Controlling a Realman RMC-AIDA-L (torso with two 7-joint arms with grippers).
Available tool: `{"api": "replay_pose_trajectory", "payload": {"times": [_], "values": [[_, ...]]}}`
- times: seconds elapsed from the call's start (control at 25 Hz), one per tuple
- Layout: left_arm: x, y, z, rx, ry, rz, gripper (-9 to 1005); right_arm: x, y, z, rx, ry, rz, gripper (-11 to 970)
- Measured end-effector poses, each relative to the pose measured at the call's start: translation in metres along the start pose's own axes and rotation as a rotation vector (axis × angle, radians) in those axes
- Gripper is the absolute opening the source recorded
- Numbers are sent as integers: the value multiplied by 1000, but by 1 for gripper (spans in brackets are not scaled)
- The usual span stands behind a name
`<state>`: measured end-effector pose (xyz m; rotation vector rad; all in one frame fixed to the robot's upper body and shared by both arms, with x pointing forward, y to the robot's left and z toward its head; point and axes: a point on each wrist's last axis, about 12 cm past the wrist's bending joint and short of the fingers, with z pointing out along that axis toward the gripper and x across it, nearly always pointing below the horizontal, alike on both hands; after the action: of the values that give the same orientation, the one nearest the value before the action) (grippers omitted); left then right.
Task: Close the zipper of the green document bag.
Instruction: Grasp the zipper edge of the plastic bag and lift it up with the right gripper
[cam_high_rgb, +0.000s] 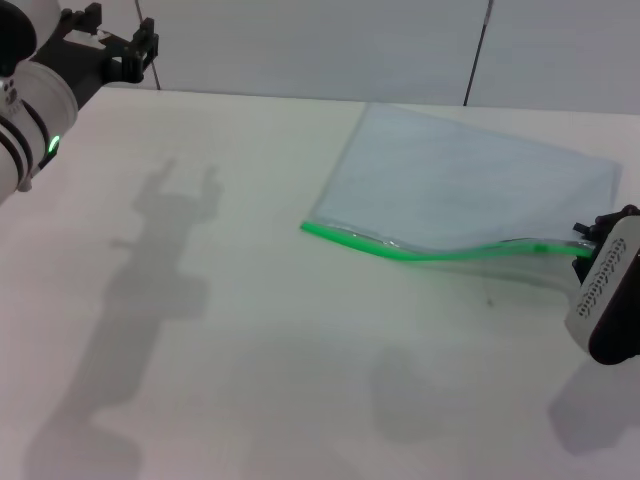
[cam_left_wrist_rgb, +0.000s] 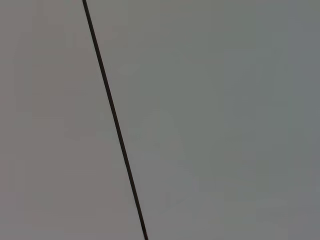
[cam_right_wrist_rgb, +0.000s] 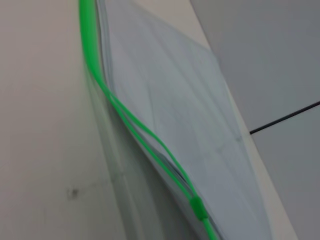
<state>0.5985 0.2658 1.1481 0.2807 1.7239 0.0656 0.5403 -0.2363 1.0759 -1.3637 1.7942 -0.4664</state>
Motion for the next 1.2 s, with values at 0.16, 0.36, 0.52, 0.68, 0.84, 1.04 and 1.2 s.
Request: {"api": "replay_pose_trajectory", "payload": {"times": [0.16, 0.36, 0.52, 0.68, 0.84, 1.04, 1.2], "values": [[-2, -6, -2, 18, -8, 6, 603, -7, -2, -7, 4, -17, 6, 151], [-13, -26, -7, 85, -46, 28, 604, -17, -13, -26, 20, -35, 17, 122], [-26, -58, -13, 182, -61, 100, 604, -23, -19, -34, 29, -44, 17, 93], [-35, -95, -16, 313, -67, 222, 604, -24, -19, -35, 19, -42, 15, 61], [-37, -120, -18, 419, -91, 342, 603, -28, -20, -35, 20, -52, 18, 49], [-27, -143, -22, 524, -110, 484, 603, -31, -21, -37, 22, -63, 23, 48], [-21, -151, -23, 582, -151, 532, 603, -36, -21, -39, 23, -79, 25, 49]]}}
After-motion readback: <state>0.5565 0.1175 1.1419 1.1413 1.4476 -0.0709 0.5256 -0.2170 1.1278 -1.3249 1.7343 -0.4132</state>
